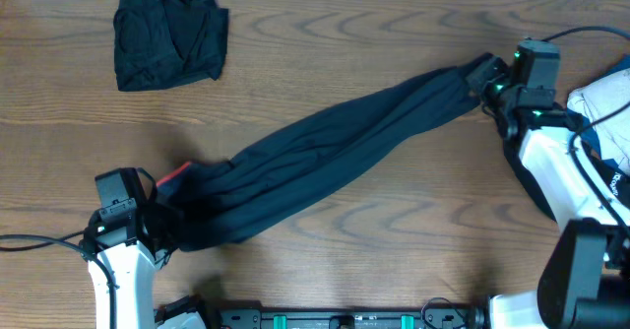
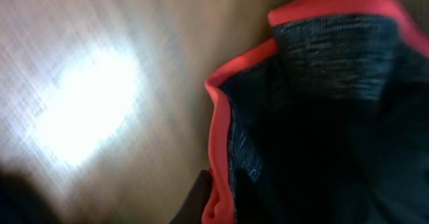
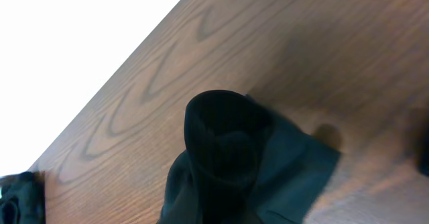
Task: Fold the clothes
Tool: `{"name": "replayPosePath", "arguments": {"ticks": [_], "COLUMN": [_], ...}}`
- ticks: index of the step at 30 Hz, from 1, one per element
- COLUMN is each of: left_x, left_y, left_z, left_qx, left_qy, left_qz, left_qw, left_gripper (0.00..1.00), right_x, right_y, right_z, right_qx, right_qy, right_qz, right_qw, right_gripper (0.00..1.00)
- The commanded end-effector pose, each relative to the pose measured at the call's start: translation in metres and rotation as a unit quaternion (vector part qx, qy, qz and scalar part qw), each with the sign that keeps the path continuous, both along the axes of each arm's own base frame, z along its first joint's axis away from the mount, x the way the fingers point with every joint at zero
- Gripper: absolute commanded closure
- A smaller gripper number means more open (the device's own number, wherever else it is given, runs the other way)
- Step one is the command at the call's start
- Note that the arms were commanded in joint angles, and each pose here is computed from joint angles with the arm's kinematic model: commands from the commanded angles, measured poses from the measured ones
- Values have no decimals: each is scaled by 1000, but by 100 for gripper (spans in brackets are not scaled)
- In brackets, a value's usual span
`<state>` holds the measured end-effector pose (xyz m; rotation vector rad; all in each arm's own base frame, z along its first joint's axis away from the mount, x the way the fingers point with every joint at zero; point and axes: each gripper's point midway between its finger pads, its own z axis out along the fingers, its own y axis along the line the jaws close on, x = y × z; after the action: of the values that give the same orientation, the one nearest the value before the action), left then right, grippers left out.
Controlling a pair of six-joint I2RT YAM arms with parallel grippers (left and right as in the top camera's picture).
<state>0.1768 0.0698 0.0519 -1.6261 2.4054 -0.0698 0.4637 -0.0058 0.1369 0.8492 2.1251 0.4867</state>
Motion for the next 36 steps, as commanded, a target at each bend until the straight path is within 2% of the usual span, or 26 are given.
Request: {"name": "replayPosePath", "arguments": {"ticks": [1, 8, 14, 21, 28, 36], "left_x": [13, 38, 70, 97, 119, 141], "left_y": [8, 27, 42, 69, 79, 86], "left_z": [9, 15, 16, 8, 6, 42], "left_qx": [21, 64, 87, 137, 160, 199], "left_qy": [-26, -68, -110, -128, -152, -221], "left_qz": [-6, 3, 7, 26, 8, -11], "left_qw": [999, 996, 990, 982, 975, 955], "left_gripper": [94, 94, 94, 94, 92, 92], "right_x": [12, 25, 29, 33, 37, 51], "right_y": [12, 15, 5, -17, -18, -16], "right_z": [-8, -39, -54, -45, -40, -22], "right_qx": [-2, -21, -48, -93, -107, -119], "right_qy": [-3, 7, 12, -8, -21, -69], "right_qz": [2, -22, -49, -104, -97, -91], "right_qw": [1000, 1000, 998, 990, 989, 986], "right_gripper": [98, 98, 99, 99, 98, 94]}}
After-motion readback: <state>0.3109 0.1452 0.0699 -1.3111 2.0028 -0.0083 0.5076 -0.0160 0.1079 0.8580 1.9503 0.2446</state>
